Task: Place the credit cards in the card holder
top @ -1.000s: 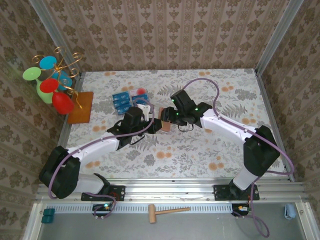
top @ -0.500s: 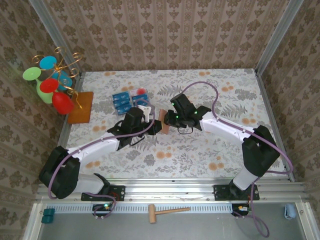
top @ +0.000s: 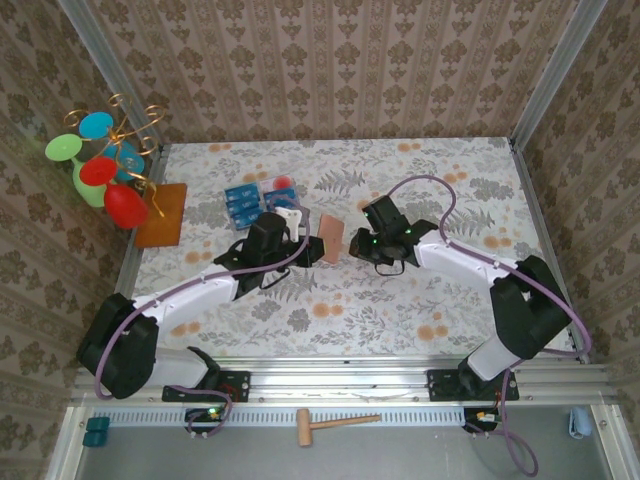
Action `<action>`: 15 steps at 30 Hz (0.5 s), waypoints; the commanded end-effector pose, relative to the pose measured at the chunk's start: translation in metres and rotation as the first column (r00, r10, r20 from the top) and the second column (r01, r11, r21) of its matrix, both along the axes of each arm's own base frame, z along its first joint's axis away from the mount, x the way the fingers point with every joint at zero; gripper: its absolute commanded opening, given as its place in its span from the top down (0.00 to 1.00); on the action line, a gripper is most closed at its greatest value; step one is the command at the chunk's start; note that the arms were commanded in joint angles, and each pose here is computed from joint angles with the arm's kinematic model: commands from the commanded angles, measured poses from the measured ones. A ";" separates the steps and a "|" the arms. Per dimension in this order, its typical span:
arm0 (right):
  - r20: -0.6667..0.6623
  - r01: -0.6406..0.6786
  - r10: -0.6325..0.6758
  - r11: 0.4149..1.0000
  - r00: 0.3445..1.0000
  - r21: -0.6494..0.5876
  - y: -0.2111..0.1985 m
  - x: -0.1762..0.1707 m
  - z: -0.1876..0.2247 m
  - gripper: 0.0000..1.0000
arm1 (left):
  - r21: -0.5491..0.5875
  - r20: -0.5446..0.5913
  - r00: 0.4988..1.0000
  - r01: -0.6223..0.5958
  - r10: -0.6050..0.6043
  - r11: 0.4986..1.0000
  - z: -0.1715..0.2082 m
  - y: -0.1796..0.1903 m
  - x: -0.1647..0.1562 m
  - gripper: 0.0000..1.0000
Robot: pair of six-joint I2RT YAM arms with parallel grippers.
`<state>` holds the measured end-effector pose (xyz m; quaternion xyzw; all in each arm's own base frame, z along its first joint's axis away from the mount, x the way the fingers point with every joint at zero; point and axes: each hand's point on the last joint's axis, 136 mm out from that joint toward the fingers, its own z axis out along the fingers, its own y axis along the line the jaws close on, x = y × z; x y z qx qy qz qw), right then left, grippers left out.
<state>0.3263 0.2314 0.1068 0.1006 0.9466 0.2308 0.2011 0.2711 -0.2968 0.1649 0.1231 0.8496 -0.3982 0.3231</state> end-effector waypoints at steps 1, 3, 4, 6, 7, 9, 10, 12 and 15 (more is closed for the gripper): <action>0.029 0.009 -0.010 1.000 1.000 0.027 -0.001 -0.001 0.015 0.69 | -0.049 0.084 0.996 0.004 0.000 0.999 0.030 -0.005 0.008 1.00; 0.039 0.002 -0.004 0.999 0.999 0.046 0.001 0.000 0.018 0.68 | -0.052 0.084 0.996 0.005 -0.001 0.999 0.030 -0.005 0.008 1.00; 0.042 0.000 -0.003 0.998 0.999 0.057 0.002 0.001 0.020 0.68 | -0.052 0.083 0.997 0.005 0.000 0.999 0.030 -0.005 0.008 1.00; 0.042 -0.003 0.000 0.997 0.999 0.075 0.004 0.003 0.022 0.67 | -0.053 0.084 0.996 0.006 -0.001 0.999 0.031 -0.005 0.008 1.00; 0.044 -0.004 0.000 0.996 0.999 0.087 0.005 0.004 0.023 0.67 | -0.053 0.085 0.996 0.005 0.000 0.999 0.031 -0.005 0.008 1.00; 0.041 -0.005 0.001 0.995 0.999 0.098 0.006 0.005 0.023 0.68 | -0.055 0.086 0.996 0.006 -0.002 0.998 0.032 -0.005 0.007 1.00; 0.039 -0.003 -0.001 0.995 0.999 0.100 0.005 0.005 0.023 0.69 | -0.056 0.086 0.996 0.006 -0.002 0.998 0.032 -0.005 0.007 1.00; 0.038 -0.003 -0.001 0.994 0.999 0.113 0.006 0.006 0.022 0.71 | -0.057 0.085 0.996 0.005 0.000 0.998 0.032 -0.005 0.007 1.00; 0.031 -0.004 -0.001 0.989 1.000 0.145 0.009 0.006 0.021 0.73 | -0.061 0.086 0.996 0.004 0.001 0.998 0.033 -0.005 0.008 1.00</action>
